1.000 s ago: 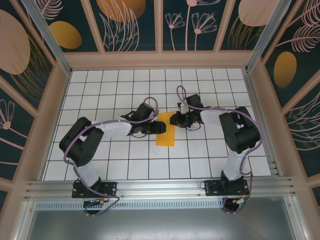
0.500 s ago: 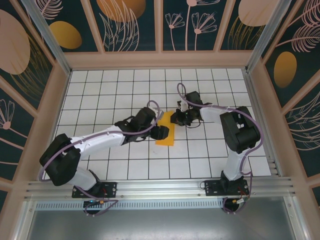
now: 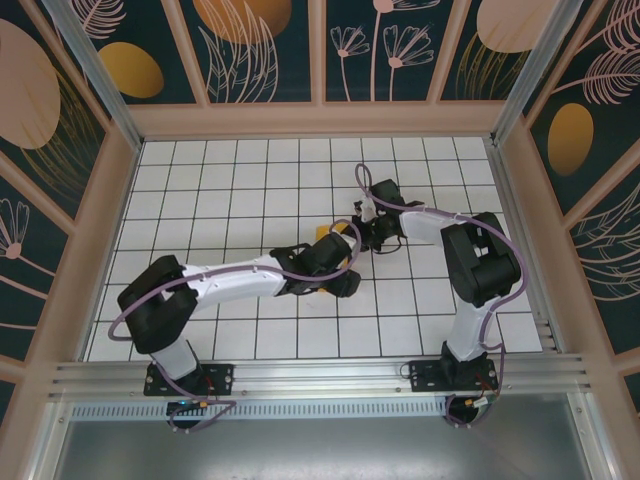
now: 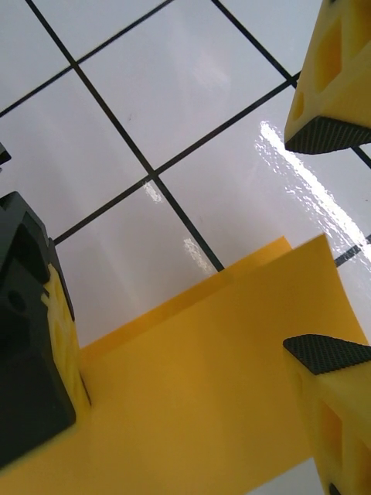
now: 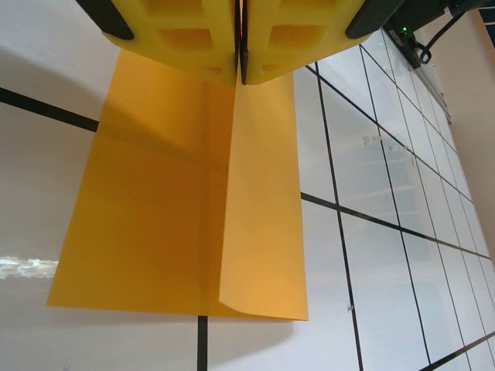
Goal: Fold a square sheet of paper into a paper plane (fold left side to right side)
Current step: Fold the triangle a second time at the center of the table.
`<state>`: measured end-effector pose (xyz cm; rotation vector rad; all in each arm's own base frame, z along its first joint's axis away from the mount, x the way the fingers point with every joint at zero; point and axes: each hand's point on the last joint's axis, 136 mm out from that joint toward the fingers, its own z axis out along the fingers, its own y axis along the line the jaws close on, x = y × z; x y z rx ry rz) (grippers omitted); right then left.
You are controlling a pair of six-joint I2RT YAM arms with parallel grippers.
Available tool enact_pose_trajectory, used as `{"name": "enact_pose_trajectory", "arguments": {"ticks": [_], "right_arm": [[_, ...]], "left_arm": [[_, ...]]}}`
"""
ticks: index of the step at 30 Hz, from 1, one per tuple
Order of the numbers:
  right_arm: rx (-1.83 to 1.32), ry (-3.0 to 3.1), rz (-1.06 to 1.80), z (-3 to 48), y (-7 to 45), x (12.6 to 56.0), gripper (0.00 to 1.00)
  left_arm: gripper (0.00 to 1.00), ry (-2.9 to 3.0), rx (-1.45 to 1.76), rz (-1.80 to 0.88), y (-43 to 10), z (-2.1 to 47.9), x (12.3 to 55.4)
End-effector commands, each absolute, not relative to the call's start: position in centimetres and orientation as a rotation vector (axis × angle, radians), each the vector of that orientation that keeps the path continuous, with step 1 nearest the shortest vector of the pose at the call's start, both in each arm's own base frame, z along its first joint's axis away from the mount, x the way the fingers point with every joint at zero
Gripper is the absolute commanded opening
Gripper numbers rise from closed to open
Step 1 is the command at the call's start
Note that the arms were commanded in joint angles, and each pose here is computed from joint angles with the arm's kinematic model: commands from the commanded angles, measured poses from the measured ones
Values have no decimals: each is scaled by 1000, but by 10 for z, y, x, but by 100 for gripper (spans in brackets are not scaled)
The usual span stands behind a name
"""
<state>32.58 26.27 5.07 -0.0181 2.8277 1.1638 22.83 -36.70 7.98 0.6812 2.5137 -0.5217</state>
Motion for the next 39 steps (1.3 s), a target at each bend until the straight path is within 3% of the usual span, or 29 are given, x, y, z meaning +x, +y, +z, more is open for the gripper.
{"name": "enact_pose_trajectory", "arguments": {"ticks": [1, 16, 39], "right_arm": [[-11, 2834, 1199, 57, 266, 326, 12], [-12, 2837, 1194, 55, 266, 327, 12], [-22, 2848, 1171, 50, 264, 326, 13]], "left_arm": [[66, 2545, 709, -384, -364, 66, 230], [62, 2580, 746, -202, -365, 44, 228], [12, 2542, 760, -254, -375, 61, 231]]}}
